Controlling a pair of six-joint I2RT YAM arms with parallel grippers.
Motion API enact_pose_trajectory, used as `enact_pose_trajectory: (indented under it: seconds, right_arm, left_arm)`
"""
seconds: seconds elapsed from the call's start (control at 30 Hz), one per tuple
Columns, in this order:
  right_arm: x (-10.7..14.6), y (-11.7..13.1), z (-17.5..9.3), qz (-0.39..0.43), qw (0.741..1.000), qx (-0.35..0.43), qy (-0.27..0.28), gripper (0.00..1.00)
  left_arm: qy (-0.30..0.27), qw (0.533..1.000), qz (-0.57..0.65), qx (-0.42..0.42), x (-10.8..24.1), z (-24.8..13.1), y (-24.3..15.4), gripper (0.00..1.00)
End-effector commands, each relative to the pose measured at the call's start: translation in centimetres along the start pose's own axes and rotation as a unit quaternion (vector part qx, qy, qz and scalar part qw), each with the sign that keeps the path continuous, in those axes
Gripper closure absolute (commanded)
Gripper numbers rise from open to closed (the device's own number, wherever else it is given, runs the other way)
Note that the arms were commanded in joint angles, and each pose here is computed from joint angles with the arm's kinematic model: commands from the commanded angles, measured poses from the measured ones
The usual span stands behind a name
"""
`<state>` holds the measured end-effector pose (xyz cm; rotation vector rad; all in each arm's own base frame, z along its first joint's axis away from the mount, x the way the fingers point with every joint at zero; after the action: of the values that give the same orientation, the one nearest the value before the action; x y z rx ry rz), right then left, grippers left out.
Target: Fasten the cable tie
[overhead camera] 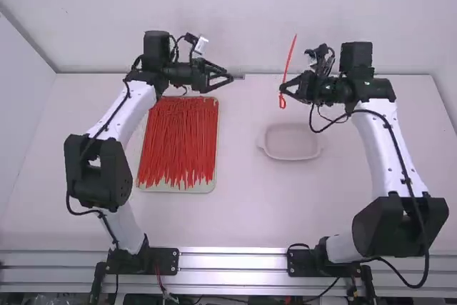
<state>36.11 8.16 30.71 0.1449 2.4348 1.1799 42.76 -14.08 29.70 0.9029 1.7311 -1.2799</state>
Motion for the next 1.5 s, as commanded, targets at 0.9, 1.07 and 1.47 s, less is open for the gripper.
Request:
enact_pose_trajectory:
  seconds: [0.9,1.07,1.47]
  right_arm:
    - [8.8,-17.4,7.5,0.046,0.964,0.255,-0.056,1.0]
    - [8.9,-18.3,7.3,0.04,0.956,0.279,-0.076,1.0]
    - [8.5,-18.4,7.3,0.03,0.955,0.28,-0.094,0.01]
  left_arm:
    - [0.158,0.975,-0.056,-0.148,7.9,-0.8,1.9,0.01]
    - [0.161,0.975,-0.058,-0.145,8.0,-0.6,1.7,0.01]
    - [0.159,0.976,-0.056,-0.141,7.9,-0.4,1.6,0.01]
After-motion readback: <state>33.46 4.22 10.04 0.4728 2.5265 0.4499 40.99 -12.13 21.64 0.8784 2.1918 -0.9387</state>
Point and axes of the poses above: each hand's point on the last joint's axis, 136 mm out from that joint toward the fingers, its own z axis out along the fingers, its own y axis along the line the jaws close on, x = y × z, the point moved 7 cm from there along -z, back along the fingers, and after that the axes turned 12 degrees about z, right-handed, at the moved point
